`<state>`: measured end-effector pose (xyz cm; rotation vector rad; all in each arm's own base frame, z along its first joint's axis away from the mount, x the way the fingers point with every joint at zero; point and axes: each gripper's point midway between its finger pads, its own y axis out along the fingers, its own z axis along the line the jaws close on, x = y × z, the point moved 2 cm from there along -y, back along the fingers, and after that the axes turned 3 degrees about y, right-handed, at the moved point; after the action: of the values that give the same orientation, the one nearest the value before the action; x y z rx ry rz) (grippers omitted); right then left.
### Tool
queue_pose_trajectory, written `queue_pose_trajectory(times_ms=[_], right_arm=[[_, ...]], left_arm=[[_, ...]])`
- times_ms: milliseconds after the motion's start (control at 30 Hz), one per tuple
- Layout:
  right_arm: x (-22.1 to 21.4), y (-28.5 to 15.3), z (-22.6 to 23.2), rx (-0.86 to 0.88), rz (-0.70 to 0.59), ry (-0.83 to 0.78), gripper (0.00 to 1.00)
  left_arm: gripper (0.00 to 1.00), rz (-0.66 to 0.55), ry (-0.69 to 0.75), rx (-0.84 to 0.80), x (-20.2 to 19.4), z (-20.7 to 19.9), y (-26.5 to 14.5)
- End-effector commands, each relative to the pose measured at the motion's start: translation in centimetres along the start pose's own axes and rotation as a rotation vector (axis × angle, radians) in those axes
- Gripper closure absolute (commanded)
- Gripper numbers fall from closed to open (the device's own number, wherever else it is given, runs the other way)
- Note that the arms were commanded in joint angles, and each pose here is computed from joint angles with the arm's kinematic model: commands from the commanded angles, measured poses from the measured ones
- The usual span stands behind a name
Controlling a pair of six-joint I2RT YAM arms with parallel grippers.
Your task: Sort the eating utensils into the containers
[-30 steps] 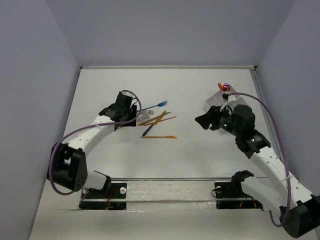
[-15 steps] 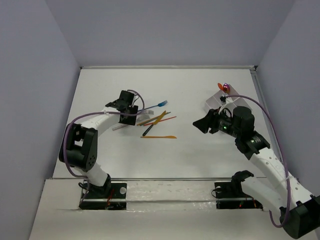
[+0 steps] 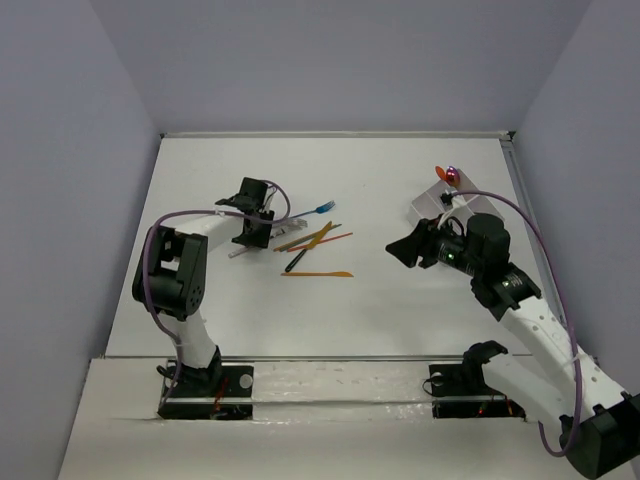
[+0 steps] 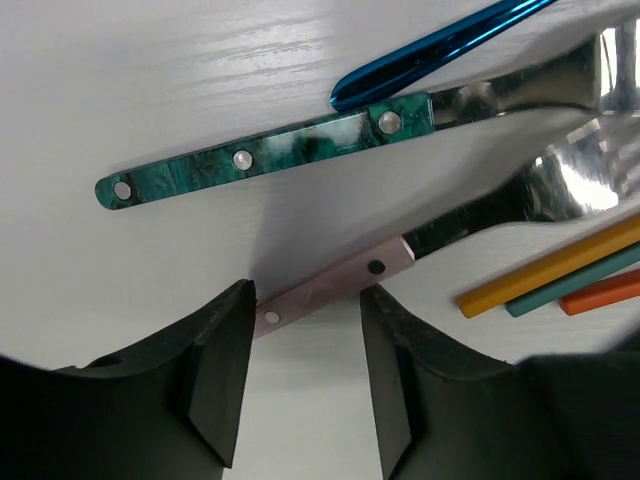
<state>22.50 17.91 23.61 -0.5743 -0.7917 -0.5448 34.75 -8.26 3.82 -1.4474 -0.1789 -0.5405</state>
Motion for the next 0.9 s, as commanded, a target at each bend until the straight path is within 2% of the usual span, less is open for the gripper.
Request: queue_pose_trajectory(times_ms=[0, 133, 300, 433, 467, 500, 667, 867], right_arm=[[0.8, -0.4, 0.7, 0.021, -0.033, -0.015, 0.43], [1.0, -0.3, 0.7, 0.022, -0.035, -0.016, 0.43], [1.0, -0.1, 0.6, 0.017, -0.032, -0.009, 0.43], [1.3, -0.4, 0.7, 0.010, -0.050, -0.010, 0.43], [1.4, -0.4, 0.7, 0.009, -0.054, -0.008, 0.43], [1.4, -0.4, 0.7, 0.009, -0.056, -0.007, 0.43], [1.3, -0.2, 0.7, 0.014, -0.053, 0.011, 0.43], [1.1, 0.2, 1.2, 0.055, -0.046, 0.036, 0.41]], left_arm=[[0.62, 0.080, 0.000, -0.061, -1.7, -0.8, 1.0], [0.69, 0.068, -0.003, -0.076, -1.6, -0.9, 0.3], [0.70, 0.066, -0.014, -0.104, -1.8, -1.3, -0.3], [0.86, 0.063, -0.017, -0.165, -1.9, -2.2, -0.7], [0.96, 0.061, -0.008, -0.186, -1.9, -2.8, -0.9], [1.00, 0.060, -0.008, -0.191, -1.9, -2.8, -1.0], [1.00, 0.003, -0.007, -0.273, -0.8, -4.2, -3.0], [1.00, -0.125, -0.005, -0.397, 1.2, -5.7, -7.0]])
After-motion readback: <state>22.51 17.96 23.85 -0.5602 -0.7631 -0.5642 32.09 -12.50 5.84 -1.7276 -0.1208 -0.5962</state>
